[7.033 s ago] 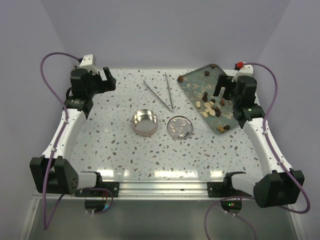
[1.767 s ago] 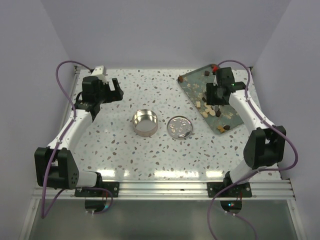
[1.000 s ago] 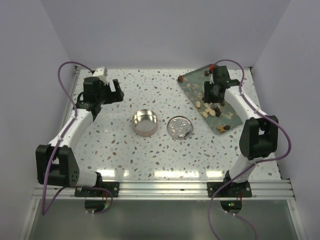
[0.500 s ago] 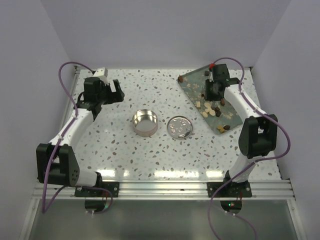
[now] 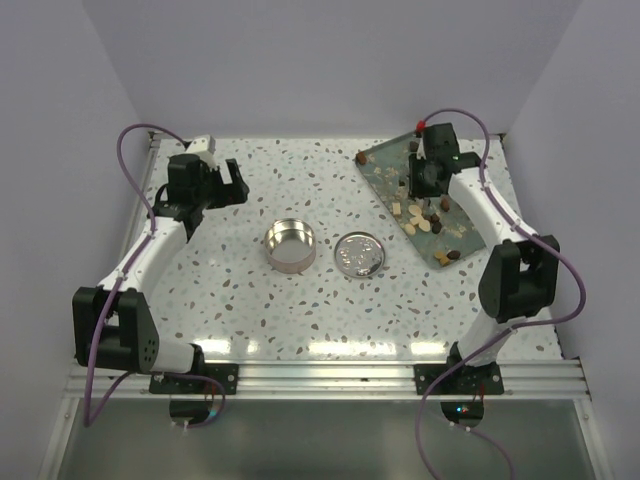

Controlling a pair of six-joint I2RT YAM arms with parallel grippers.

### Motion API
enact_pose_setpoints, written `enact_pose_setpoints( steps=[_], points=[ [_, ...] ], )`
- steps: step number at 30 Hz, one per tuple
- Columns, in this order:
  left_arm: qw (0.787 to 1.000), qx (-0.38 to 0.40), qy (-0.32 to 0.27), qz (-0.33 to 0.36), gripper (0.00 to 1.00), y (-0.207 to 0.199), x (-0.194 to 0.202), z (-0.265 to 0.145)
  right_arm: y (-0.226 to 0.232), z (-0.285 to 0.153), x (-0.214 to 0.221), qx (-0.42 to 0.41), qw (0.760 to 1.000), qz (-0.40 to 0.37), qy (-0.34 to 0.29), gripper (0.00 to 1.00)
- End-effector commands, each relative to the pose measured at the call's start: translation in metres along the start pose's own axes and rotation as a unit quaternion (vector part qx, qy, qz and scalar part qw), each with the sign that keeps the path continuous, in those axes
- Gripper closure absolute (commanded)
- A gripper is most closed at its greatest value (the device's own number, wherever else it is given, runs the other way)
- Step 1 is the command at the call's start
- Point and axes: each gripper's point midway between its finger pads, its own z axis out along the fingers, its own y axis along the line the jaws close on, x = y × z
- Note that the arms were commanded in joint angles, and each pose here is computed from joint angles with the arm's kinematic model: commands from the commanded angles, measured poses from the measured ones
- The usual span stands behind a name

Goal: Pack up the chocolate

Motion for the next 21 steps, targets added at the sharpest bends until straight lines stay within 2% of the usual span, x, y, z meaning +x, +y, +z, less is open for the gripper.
enact_pose_setpoints(
  steps=[1,13,21],
  points=[
    [1.000,0.017,-0.019,-0.005,0.00,-0.009,-0.009,0.002,0.026,-0.043,-0.030,-0.034,0.997,-0.023,-0.059,0.81],
    [1.000,0.009,-0.019,-0.003,0.00,-0.011,-0.016,0.003,0.175,-0.111,-0.022,-0.175,0.975,-0.113,-0.083,0.80],
    [1.000,0.000,-0.013,-0.006,0.00,-0.007,-0.006,0.000,0.223,-0.129,0.026,-0.223,0.958,-0.176,-0.049,0.81]
  ],
)
